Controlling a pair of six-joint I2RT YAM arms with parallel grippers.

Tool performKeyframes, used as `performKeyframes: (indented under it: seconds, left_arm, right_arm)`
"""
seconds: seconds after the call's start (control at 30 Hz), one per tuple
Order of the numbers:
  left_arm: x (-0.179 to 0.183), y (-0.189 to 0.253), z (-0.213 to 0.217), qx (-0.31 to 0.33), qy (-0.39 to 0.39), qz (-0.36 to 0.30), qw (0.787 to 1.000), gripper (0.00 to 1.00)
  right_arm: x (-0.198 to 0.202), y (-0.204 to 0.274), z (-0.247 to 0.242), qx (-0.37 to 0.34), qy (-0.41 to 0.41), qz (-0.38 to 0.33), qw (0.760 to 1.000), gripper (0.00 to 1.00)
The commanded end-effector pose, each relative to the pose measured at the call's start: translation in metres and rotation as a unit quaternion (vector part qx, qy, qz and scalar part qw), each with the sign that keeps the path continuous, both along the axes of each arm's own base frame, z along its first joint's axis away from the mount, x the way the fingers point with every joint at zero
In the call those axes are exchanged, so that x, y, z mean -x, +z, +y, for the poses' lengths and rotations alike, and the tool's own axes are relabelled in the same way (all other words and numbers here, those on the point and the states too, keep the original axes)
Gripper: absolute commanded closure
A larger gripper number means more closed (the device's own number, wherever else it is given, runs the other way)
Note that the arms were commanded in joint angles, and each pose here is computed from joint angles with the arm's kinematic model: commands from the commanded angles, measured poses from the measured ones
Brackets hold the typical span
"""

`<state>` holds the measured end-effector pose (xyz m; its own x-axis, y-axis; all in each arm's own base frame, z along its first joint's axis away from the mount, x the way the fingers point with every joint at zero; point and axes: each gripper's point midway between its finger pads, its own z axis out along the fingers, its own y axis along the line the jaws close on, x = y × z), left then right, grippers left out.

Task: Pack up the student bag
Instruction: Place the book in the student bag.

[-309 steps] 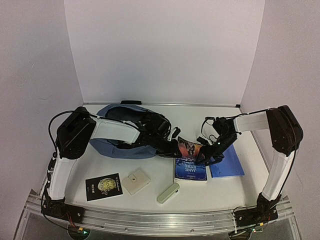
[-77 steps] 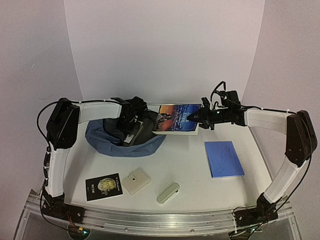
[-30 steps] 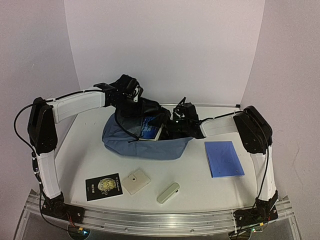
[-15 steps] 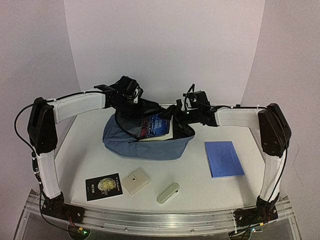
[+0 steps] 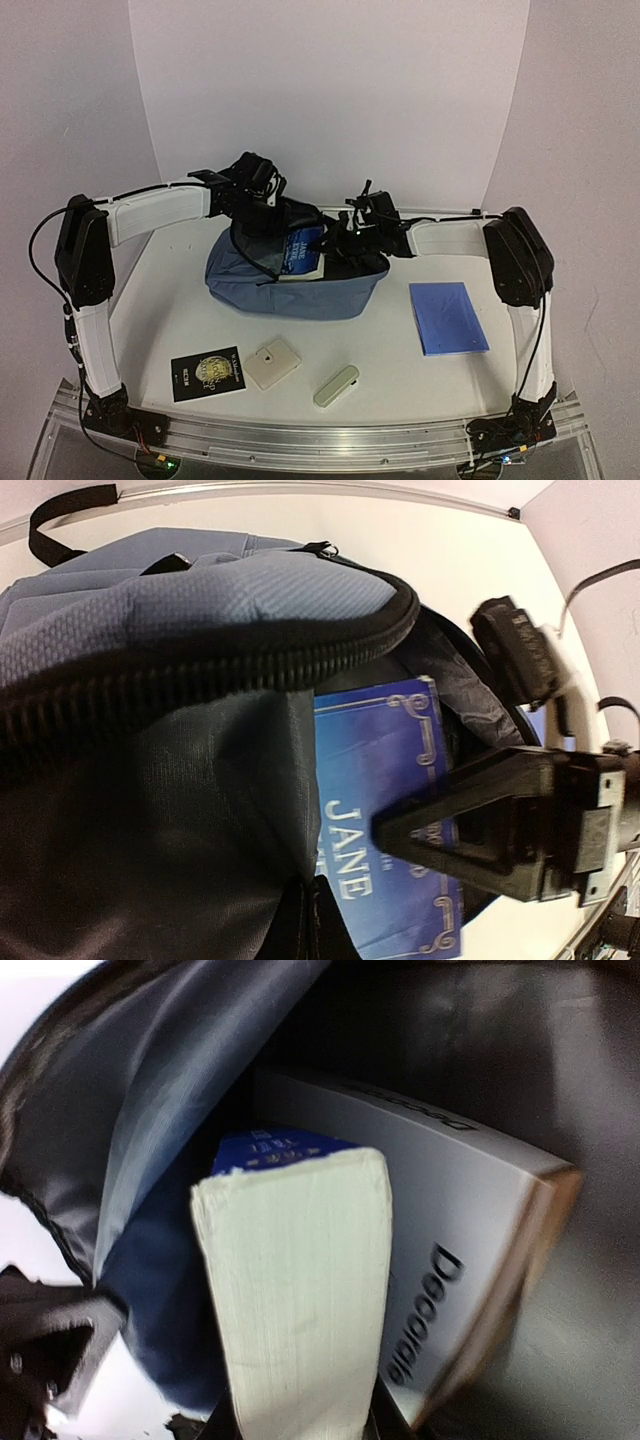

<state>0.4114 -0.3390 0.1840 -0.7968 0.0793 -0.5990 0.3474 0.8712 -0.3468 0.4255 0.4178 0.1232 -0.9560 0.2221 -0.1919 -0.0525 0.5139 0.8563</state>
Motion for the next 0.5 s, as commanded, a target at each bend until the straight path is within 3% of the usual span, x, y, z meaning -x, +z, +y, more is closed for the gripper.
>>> performKeyframes:
  seconds: [0.0,0.1,0.17,0.47]
  left_arm:
    - [-0.008,0.053,-0.008,0.053,-0.003,-0.063,0.997,1.00]
    - [-0.010,0.053,-0.006,0.049,0.000,-0.063,0.997,1.00]
    - [-0.010,0.054,-0.005,0.048,0.001,-0.063,0.997,1.00]
    - [-0.011,0.049,-0.008,0.050,-0.003,-0.058,0.997,1.00]
  right_arm:
    - [-0.019,0.049,0.035,-0.086,-0.011,-0.036,0.996,0.92]
    - [-0.016,0.053,0.037,-0.086,0.000,-0.037,0.996,0.50]
    - [-0.019,0.052,0.020,-0.059,-0.009,-0.044,0.997,0.34]
    - [0.000,0.044,-0.031,0.042,0.002,-0.052,0.998,0.18]
